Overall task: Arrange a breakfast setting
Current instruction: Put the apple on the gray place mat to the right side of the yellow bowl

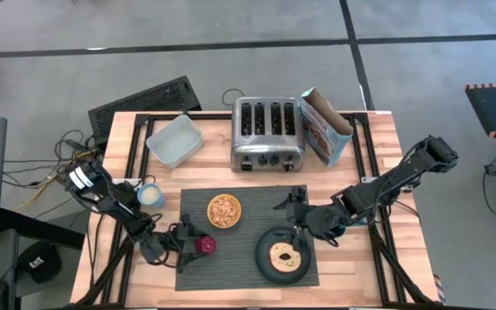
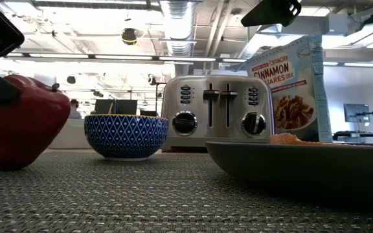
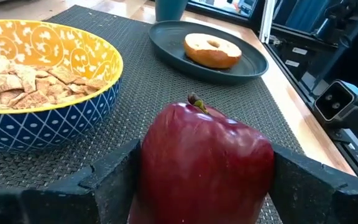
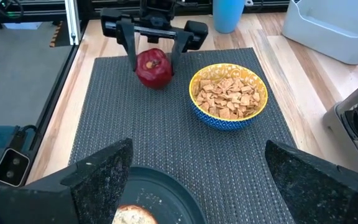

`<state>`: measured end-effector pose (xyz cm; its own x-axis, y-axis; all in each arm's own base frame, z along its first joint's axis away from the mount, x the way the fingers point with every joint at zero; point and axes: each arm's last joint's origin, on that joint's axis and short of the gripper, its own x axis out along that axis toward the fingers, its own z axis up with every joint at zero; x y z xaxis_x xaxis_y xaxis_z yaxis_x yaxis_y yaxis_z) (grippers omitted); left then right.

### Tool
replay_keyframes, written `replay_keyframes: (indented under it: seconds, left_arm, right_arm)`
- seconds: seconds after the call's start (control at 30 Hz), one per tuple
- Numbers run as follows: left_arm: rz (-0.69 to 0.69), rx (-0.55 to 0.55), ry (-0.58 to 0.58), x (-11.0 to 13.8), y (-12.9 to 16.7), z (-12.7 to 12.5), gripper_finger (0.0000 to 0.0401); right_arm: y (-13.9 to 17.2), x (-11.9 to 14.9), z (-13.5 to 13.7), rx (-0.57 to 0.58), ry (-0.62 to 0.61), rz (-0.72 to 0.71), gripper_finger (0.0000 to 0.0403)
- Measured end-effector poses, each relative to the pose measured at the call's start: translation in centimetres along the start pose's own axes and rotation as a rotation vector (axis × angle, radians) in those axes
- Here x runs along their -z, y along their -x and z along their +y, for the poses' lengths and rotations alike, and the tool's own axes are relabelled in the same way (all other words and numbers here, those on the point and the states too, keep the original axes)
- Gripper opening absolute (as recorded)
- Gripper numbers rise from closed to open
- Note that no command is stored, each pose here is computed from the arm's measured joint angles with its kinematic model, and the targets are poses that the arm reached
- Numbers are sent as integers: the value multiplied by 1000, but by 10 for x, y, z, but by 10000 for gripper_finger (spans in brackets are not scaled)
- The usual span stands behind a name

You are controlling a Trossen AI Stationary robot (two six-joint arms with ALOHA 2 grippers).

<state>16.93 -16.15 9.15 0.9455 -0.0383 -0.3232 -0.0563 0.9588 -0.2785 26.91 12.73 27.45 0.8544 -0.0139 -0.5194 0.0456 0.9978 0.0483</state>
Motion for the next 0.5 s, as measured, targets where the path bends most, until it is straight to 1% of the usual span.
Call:
replay_keyframes:
  seconds: [0.37, 0.5]
  left_arm:
    - [4, -5, -10, 1, 0, 1, 293]
    - [-19, -7, -23, -1, 0, 0, 287]
  right_arm:
    - [0, 0, 0, -1, -1, -1, 393]
    - [0, 0, 0, -2, -3, -5, 393]
